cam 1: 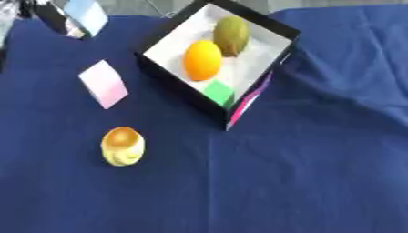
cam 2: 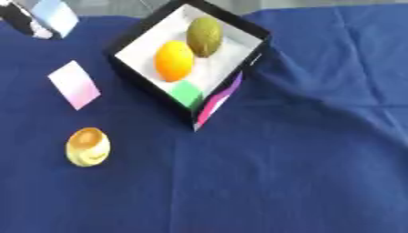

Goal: Pick up objects on the table and place them in the box.

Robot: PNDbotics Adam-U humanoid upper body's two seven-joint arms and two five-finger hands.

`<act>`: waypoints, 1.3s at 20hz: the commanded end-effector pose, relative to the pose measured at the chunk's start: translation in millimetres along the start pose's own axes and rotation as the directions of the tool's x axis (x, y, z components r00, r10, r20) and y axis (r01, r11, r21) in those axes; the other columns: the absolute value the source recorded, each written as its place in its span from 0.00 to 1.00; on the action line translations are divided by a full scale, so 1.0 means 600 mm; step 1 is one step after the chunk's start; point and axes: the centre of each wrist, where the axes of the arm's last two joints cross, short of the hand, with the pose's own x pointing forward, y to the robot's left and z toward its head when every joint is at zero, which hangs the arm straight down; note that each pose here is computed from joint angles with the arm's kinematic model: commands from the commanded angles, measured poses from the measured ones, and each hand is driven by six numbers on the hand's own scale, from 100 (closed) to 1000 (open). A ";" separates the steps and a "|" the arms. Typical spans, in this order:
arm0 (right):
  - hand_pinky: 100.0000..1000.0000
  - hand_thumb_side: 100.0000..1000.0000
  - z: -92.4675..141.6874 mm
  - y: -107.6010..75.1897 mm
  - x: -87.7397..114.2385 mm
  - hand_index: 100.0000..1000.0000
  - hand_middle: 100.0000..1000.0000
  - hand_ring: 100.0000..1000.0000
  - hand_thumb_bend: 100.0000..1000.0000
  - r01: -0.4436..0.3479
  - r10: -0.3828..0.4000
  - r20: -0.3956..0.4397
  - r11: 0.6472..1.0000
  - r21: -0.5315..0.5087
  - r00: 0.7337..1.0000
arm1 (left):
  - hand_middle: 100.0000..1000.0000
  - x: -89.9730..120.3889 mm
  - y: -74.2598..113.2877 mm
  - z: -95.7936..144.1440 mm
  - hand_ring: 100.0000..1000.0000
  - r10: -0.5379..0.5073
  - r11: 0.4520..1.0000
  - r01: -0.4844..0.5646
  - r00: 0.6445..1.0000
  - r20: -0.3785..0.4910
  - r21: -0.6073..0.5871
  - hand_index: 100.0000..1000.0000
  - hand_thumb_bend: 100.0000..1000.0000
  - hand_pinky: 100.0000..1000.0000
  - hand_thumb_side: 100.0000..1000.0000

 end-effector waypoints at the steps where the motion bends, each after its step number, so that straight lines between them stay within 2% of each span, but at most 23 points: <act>1: 0.74 0.38 -0.005 0.002 0.034 0.77 0.65 0.74 0.16 0.022 -0.021 0.083 1.000 -0.001 0.996 | 0.46 0.060 0.023 -0.045 0.58 -0.012 0.999 0.008 0.990 0.140 0.032 0.57 0.54 0.70 0.00; 4: 0.74 0.37 -0.007 0.007 0.044 0.77 0.65 0.74 0.16 0.038 -0.036 0.112 0.999 -0.016 0.993 | 0.49 0.098 -0.004 -0.078 0.60 0.007 1.000 -0.009 0.983 0.183 0.008 0.59 0.58 0.70 0.00; 8: 0.74 0.38 -0.008 0.012 0.045 0.77 0.65 0.74 0.16 0.052 -0.050 0.112 0.999 -0.014 0.993 | 0.54 0.110 -0.055 -0.097 0.64 0.006 0.999 -0.002 0.991 0.130 -0.033 0.64 0.60 0.72 0.00; 10: 0.74 0.38 -0.007 0.015 0.045 0.77 0.65 0.74 0.15 0.057 -0.056 0.111 0.998 -0.007 0.992 | 0.78 0.108 -0.074 -0.099 0.81 -0.013 1.000 0.015 0.996 0.091 -0.025 0.82 0.65 0.80 0.00; 11: 0.74 0.38 -0.007 0.015 0.045 0.77 0.65 0.73 0.15 0.057 -0.056 0.110 0.998 -0.004 0.992 | 0.90 0.106 -0.082 -0.098 0.90 -0.022 1.000 0.024 0.997 0.080 -0.016 0.92 0.70 0.87 0.08; 13: 0.74 0.37 -0.006 0.014 0.042 0.77 0.65 0.73 0.16 0.053 -0.053 0.104 0.999 -0.003 0.993 | 0.91 0.097 -0.089 -0.091 0.91 -0.025 1.000 0.024 0.997 0.068 0.018 0.96 0.67 0.88 0.30; 16: 0.74 0.39 -0.006 0.014 0.037 0.77 0.65 0.73 0.16 0.049 -0.048 0.090 0.999 -0.004 0.995 | 0.89 0.082 -0.083 -0.079 0.90 -0.002 0.995 -0.003 0.999 0.048 0.101 0.95 0.63 0.88 0.36; 17: 0.74 0.39 -0.006 0.013 0.035 0.77 0.65 0.73 0.16 0.046 -0.046 0.086 0.999 -0.005 0.995 | 0.87 0.078 -0.079 -0.075 0.88 0.018 0.991 -0.024 0.999 0.047 0.132 0.94 0.57 0.87 0.37; 19: 0.74 0.39 -0.005 0.011 0.032 0.77 0.65 0.73 0.16 0.040 -0.039 0.080 0.999 -0.010 0.996 | 0.82 0.068 -0.065 -0.063 0.85 0.077 0.974 -0.085 0.996 0.047 0.209 0.90 0.44 0.84 0.32; 21: 0.74 0.39 -0.005 0.006 0.030 0.77 0.65 0.73 0.16 0.033 -0.032 0.077 0.999 -0.019 0.996 | 0.79 0.057 -0.045 -0.046 0.82 0.137 0.949 -0.145 0.989 0.049 0.279 0.88 0.32 0.82 0.33; 24: 0.74 0.39 -0.003 -0.002 0.025 0.77 0.65 0.73 0.16 0.016 -0.014 0.071 0.999 -0.033 0.997 | 0.77 0.029 -0.016 -0.003 0.81 0.204 0.925 -0.205 0.978 0.036 0.321 0.86 0.28 0.82 0.32; 26: 0.74 0.39 -0.002 -0.009 0.021 0.77 0.65 0.73 0.16 -0.002 0.005 0.065 0.999 -0.046 0.998 | 0.77 0.011 0.000 0.030 0.81 0.213 0.931 -0.212 0.977 0.029 0.299 0.86 0.28 0.82 0.31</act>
